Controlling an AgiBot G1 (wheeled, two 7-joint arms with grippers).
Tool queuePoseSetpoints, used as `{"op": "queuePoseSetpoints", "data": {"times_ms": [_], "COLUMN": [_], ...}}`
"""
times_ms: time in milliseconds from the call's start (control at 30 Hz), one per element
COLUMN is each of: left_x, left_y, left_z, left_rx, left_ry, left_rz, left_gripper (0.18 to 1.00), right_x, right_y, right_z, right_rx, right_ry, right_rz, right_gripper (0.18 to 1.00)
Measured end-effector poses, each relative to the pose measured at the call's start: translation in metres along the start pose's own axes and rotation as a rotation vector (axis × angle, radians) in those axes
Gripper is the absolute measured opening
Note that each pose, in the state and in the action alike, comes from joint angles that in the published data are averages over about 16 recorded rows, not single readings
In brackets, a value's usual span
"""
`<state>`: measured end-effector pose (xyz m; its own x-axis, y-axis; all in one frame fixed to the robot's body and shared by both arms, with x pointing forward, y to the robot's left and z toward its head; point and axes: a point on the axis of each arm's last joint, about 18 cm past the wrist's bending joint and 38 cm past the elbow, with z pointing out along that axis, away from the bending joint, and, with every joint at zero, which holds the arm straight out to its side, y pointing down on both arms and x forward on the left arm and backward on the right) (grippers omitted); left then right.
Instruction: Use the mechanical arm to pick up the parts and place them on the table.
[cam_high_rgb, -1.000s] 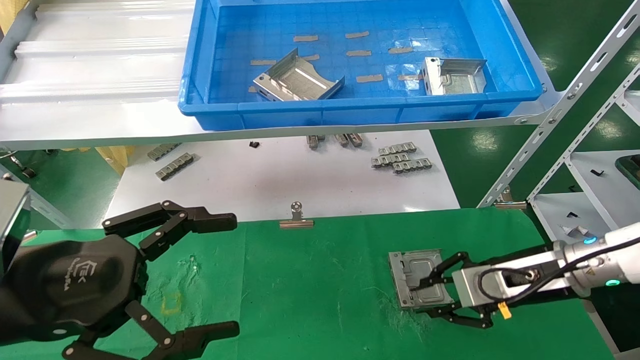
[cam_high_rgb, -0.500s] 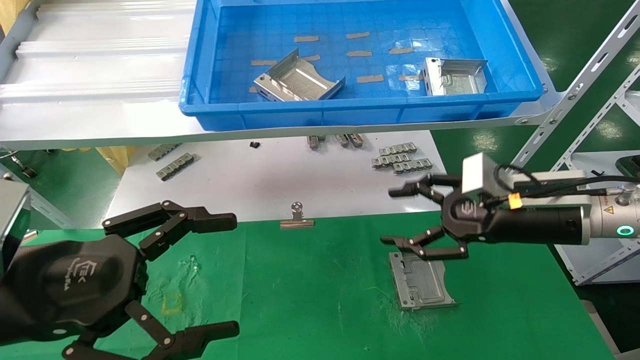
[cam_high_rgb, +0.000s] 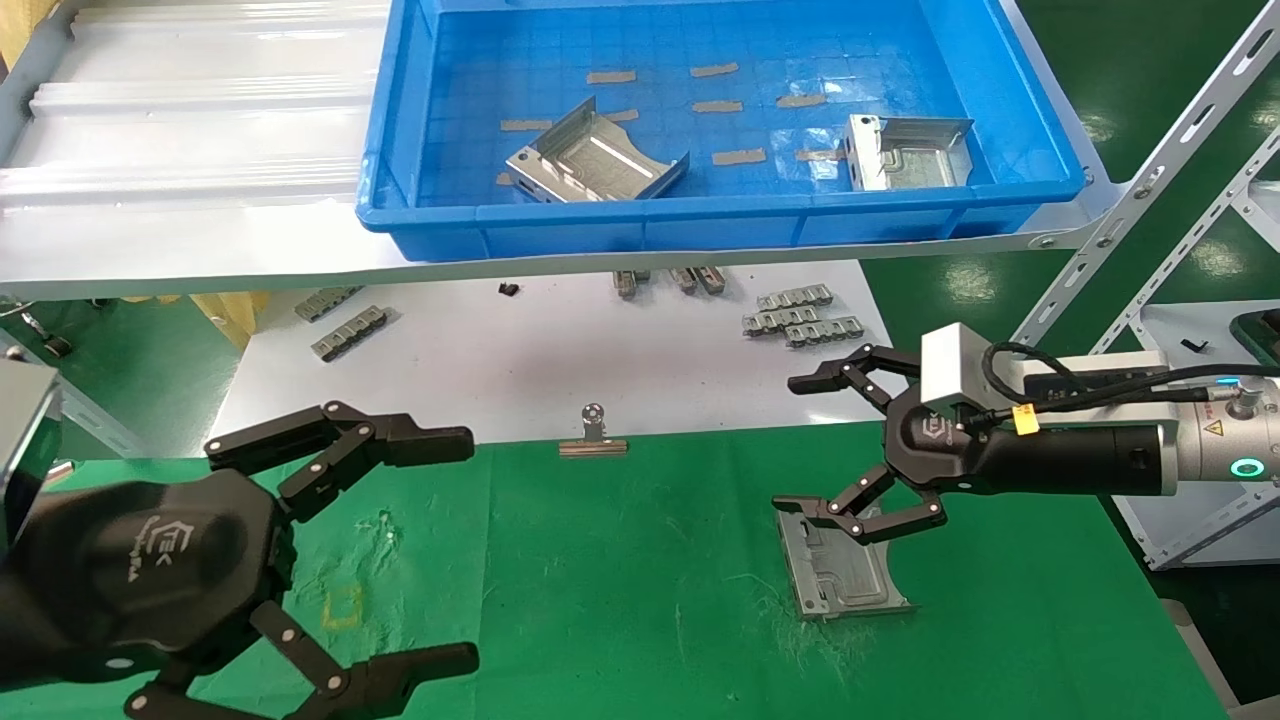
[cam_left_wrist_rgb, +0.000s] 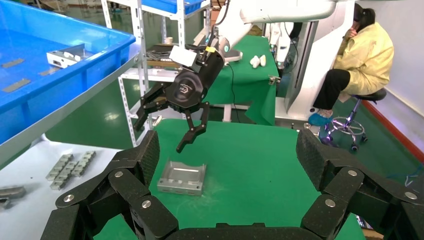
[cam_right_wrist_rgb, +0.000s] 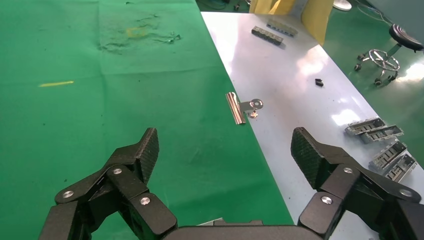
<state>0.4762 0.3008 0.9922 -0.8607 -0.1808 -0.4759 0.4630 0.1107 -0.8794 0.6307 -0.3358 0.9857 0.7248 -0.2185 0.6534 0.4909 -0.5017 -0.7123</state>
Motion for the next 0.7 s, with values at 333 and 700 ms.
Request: {"op": "queuePoseSetpoints", "data": {"times_ms": [333, 700], "left_x": [0.0, 0.0], "left_y": [0.0, 0.0], "left_z": [0.0, 0.0], "left_rx": [0.0, 0.0], "left_ry": [0.0, 0.0], "left_rz": [0.0, 0.0], "left_gripper": [1.001, 1.001], "right_x": [-0.013, -0.034], "right_y": [-0.002, -0.014], "right_z": [0.008, 0.012], "right_rx": [0.064, 0.184], "right_ry": [-0.022, -0.048], "right_rz": [0.045, 0.12], "right_gripper": [0.992, 1.001]}}
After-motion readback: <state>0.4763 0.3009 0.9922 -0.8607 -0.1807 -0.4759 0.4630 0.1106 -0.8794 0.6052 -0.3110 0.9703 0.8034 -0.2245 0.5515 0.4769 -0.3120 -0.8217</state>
